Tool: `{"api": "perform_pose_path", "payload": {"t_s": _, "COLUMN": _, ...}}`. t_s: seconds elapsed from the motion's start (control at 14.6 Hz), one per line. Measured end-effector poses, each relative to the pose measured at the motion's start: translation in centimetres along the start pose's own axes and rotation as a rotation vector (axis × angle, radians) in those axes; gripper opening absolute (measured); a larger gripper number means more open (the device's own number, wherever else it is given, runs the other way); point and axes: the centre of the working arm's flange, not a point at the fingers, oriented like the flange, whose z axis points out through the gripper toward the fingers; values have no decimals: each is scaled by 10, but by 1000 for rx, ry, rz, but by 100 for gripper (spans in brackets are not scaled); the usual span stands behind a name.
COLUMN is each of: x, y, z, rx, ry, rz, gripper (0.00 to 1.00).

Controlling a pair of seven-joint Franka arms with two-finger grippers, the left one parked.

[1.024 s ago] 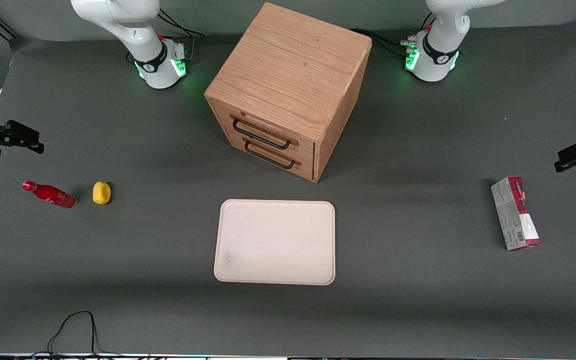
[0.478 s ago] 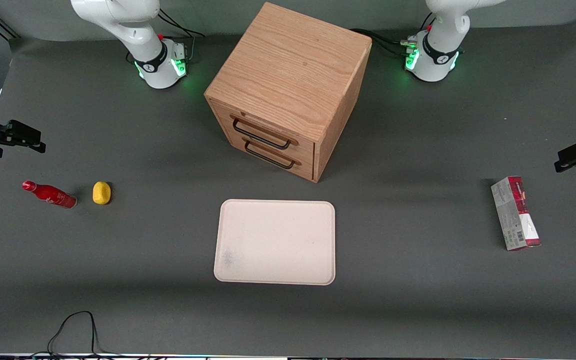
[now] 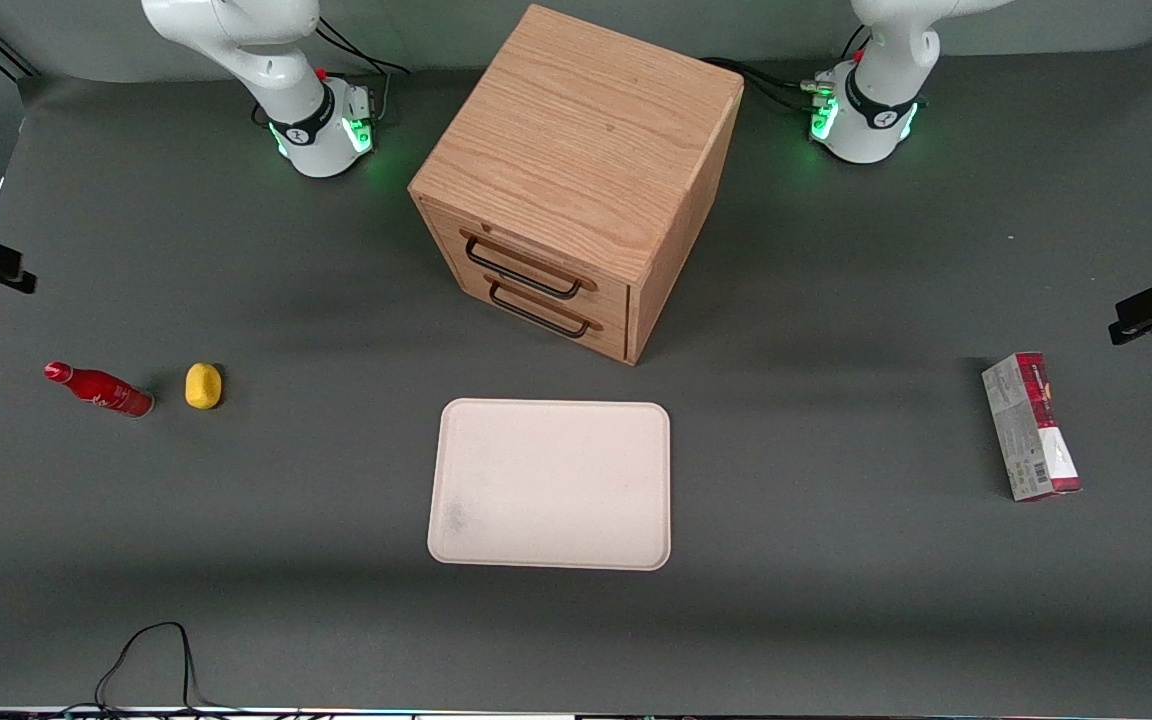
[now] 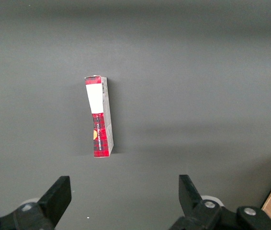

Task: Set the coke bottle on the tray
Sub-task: 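Move the right gripper, open, above the red Coca-Cola bottle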

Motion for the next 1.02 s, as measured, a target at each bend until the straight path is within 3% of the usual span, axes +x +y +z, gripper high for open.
{"api": "perform_pose_path", "payload": {"t_s": 0.27, "x": -28, "y": 71, "z": 1, "rx": 9, "ry": 6, "rz": -36, "gripper": 100}}
{"api": "perform_pose_path", "payload": {"t_s": 0.61, "x": -49, "y": 129, "z": 2, "rx": -22, "ry": 59, "rz": -102, "gripper": 100}}
{"api": "perform_pose_path", "payload": {"t_s": 1.02, "x": -46, "y": 135, "z": 32, "rx": -6, "ry": 38, "rz": -108, "gripper": 100}}
